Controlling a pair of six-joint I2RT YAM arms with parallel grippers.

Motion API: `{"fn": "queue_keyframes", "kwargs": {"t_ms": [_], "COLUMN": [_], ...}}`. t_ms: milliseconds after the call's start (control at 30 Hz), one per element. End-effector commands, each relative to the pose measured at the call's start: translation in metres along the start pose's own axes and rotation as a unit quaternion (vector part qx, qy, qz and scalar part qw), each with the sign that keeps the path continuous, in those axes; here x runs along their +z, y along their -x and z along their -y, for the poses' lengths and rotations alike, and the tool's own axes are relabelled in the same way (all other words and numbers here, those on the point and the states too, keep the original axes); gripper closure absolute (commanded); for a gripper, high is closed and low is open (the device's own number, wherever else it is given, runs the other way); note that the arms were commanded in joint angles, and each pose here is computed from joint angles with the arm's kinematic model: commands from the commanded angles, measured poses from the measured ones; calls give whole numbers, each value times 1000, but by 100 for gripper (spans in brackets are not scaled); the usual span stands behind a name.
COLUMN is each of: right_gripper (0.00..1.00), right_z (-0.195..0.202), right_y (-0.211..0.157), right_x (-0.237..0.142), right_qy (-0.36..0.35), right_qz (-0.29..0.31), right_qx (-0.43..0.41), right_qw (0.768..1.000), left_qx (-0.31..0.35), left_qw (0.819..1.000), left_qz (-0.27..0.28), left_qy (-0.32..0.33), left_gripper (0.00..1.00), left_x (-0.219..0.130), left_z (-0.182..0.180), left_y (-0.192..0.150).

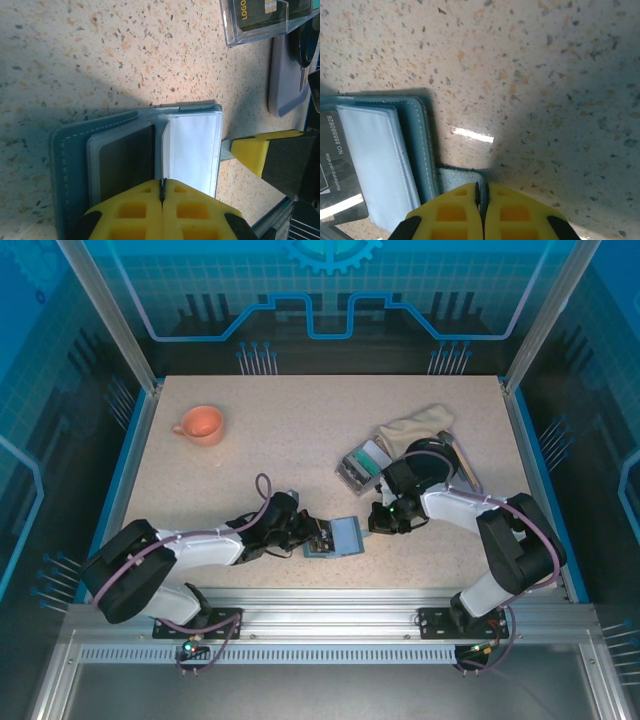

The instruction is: Put the credit cards into the card holder

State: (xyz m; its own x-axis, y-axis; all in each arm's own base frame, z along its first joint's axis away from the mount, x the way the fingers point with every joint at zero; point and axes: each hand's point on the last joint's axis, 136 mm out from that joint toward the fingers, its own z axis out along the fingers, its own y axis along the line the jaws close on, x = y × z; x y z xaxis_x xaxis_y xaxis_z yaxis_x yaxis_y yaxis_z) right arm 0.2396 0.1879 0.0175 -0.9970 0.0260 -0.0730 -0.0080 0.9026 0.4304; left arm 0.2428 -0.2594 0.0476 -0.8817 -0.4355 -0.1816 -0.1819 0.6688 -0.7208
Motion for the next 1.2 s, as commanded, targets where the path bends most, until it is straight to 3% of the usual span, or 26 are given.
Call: {"fn": "queue_keyframes", "kwargs": {"t_ms": [0, 633, 767, 1167], "right_gripper": [96, 95, 95, 95], "right_z": [-5, -7, -7, -14], "right_y": [-10, -12, -11, -9], "right_x": [2, 7, 6, 9], "right_qy": [12, 16, 15, 20], "right_qz": [-12, -20, -19, -25], "right_qx": [7, 14, 13, 8], "right_qw": [1000, 1000, 1000, 999], "left_qx": [2, 14, -10, -45], "left_qw": [1000, 1000, 997, 996], "left_qz": [9, -4, -22, -23], "left_qy": [-2, 12, 71, 67], "left_gripper": [100, 100, 100, 100], "left_x": [7, 8, 3, 15], "left_z": [-1, -2, -24, -24], "left_y": [0, -9, -16, -25]}}
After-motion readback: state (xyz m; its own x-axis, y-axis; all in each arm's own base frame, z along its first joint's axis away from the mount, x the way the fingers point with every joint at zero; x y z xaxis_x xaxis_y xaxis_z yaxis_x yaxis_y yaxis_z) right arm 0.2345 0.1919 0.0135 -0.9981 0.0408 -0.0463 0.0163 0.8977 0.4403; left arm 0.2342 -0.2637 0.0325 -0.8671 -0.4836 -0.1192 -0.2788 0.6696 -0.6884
